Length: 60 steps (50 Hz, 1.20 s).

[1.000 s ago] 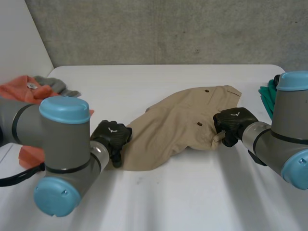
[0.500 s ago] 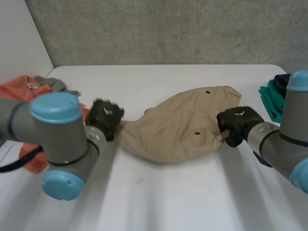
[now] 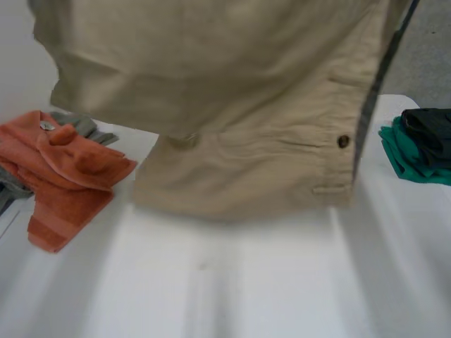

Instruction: Fold the laundry.

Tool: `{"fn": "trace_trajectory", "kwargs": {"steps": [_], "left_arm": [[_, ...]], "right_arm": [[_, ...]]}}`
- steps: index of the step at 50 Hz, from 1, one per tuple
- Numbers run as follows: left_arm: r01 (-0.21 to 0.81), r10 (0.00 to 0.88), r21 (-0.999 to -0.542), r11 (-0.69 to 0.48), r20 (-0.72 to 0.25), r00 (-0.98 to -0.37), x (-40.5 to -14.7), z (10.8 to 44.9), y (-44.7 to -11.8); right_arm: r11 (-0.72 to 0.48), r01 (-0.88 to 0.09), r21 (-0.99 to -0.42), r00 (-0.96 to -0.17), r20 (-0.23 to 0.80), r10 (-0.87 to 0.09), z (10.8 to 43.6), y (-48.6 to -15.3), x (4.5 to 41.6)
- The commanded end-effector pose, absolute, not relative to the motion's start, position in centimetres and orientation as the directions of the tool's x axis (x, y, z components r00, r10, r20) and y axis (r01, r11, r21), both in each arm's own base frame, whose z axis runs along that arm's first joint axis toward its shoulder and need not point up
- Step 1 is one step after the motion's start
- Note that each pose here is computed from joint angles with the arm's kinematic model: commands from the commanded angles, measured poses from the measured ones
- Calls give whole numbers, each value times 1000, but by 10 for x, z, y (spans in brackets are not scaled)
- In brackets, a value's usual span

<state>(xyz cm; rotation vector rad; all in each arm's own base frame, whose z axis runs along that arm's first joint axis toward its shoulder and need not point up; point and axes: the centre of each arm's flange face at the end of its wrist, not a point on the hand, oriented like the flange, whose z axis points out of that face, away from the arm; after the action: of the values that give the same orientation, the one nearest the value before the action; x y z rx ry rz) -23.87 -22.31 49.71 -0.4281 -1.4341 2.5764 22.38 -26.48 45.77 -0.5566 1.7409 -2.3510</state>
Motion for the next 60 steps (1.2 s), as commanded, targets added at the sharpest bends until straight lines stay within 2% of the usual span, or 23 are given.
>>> {"fn": "trace_trajectory", "kwargs": {"steps": [1, 5, 6, 9, 13, 17, 20, 24, 27, 29, 31, 35, 38, 39, 42, 43, 44, 46, 49, 50, 52, 56, 60], "left_arm": [[51, 276, -905, -423, -182, -944, -259, 456, -297], [78, 279, -924, -374, -192, -941, -270, 418, -344], [87, 292, -930, -356, -199, -935, -277, 399, -361], [103, 310, -938, -330, -211, -927, -287, 368, -384], [151, 315, -950, -274, -237, -919, -302, 298, -423], [192, 293, -948, -254, -264, -919, -307, 249, -448], [199, 269, -941, -272, -273, -924, -306, 230, -462], [176, 239, -931, -320, -259, -936, -304, 229, -472], [148, 249, -924, -352, -245, -937, -307, 237, -472], [123, 274, -922, -368, -233, -933, -312, 248, -467], [114, 290, -922, -370, -231, -929, -316, 255, -461], [145, 273, -950, -277, -223, -936, -308, 270, -443], [171, 268, -962, -210, -225, -937, -304, 275, -428], [188, 280, -968, -167, -229, -932, -303, 276, -414], [220, 298, -970, -101, -240, -924, -302, 277, -389], [245, 316, -968, -60, -251, -915, -301, 275, -371], [253, 326, -967, -39, -252, -911, -300, 275, -362], [294, 370, -955, 38, -260, -892, -297, 266, -331], [337, 427, -935, 111, -261, -866, -294, 255, -297], [368, 472, -917, 152, -260, -843, -295, 245, -273], [403, 514, -894, 195, -257, -818, -294, 232, -251], [478, 602, -838, 264, -244, -760, -292, 203, -204], [537, 648, -783, 315, -236, -724, -289, 180, -176]], "right_arm": [[-227, -47, -973, -938, 121, -325, 427, -303, 240], [-166, -70, -984, -950, 116, -290, 385, -331, 256], [-143, -86, -986, -951, 124, -285, 366, -340, 264], [-132, -112, -985, -953, 145, -268, 336, -356, 274], [-121, -209, -970, -950, 231, -209, 275, -382, 292], [-148, -286, -947, -944, 305, -127, 237, -402, 298], [-199, -303, -932, -942, 325, -89, 222, -413, 303], [-336, -294, -895, -947, 320, -24, 218, -431, 311], [-396, -271, -877, -954, 301, -14, 221, -440, 315], [-410, -272, -870, -947, 318, -47, 222, -443, 324], [-369, -298, -880, -935, 348, -74, 221, -442, 323], [-165, -344, -924, -909, 372, -188, 226, -434, 301], [-68, -364, -929, -886, 368, -282, 230, -422, 292], [0, -397, -918, -858, 371, -355, 230, -410, 285], [85, -468, -880, -794, 376, -478, 229, -388, 276], [122, -530, -839, -733, 381, -564, 226, -370, 270], [136, -557, -820, -703, 377, -603, 225, -362, 267], [145, -632, -761, -611, 374, -698, 219, -339, 255], [102, -688, -718, -523, 394, -755, 213, -323, 244], [75, -715, -695, -478, 407, -778, 206, -315, 237], [49, -735, -677, -443, 424, -790, 201, -309, 231], [12, -747, -665, -416, 453, -789, 184, -305, 217], [-5, -718, -696, -431, 450, -782, 169, -308, 209]]}}
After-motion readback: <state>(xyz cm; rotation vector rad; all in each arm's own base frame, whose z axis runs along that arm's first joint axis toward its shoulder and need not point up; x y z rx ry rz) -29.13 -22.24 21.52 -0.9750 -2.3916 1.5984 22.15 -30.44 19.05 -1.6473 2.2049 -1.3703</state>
